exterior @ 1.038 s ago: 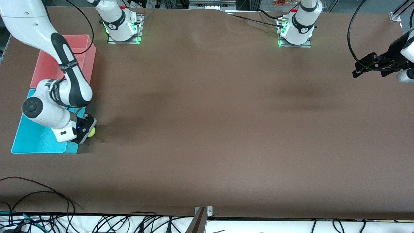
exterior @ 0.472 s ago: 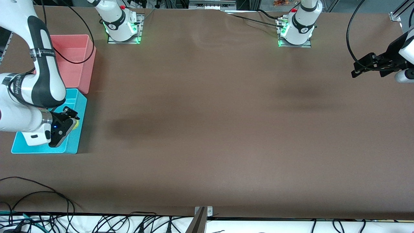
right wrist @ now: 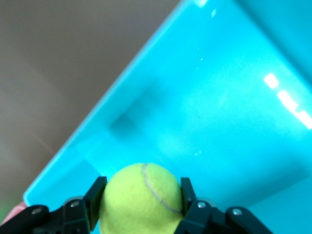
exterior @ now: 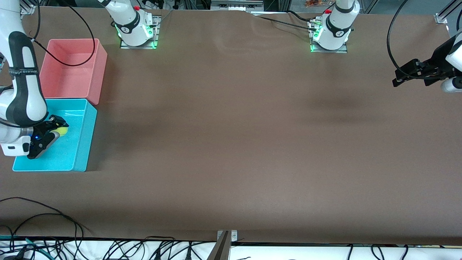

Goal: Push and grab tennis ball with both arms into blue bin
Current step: 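Move the ball over the cyan bin and open the right gripper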

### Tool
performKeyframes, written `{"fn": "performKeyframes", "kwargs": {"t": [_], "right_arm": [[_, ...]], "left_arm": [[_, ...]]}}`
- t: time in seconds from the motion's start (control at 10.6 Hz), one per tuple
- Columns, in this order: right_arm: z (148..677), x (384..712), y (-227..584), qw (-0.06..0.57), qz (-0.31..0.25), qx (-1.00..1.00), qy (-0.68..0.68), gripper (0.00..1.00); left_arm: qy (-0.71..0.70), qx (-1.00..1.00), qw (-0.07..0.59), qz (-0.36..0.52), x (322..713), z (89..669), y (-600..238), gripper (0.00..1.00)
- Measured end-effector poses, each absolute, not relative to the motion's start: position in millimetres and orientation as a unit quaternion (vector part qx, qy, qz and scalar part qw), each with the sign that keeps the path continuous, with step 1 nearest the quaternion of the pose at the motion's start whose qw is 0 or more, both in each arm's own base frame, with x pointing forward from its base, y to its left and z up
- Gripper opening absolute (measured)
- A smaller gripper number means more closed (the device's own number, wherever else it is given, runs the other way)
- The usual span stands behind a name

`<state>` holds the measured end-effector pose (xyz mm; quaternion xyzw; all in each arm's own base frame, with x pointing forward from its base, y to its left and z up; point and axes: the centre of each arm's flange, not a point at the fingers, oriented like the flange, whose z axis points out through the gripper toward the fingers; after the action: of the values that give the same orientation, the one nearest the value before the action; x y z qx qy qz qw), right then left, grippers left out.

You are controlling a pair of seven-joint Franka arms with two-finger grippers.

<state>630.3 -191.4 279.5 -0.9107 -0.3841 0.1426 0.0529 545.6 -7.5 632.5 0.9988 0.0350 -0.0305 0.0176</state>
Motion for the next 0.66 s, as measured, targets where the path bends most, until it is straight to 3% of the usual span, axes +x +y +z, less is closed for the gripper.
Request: {"fn": "performKeyframes", "kwargs": {"t": [0.38, 0.66], "right_arm": [[234, 586, -242, 0.086, 0.169, -0.919, -0.345, 0.66], [230, 583, -254, 0.081, 0.159, -0.923, -0.340, 0.66]], "left_arm": [[0.036, 0.999, 0.018, -0.031, 546, 632, -7, 1.00], [0.036, 0.999, 0.018, -0.031, 546, 632, -7, 1.00]]}}
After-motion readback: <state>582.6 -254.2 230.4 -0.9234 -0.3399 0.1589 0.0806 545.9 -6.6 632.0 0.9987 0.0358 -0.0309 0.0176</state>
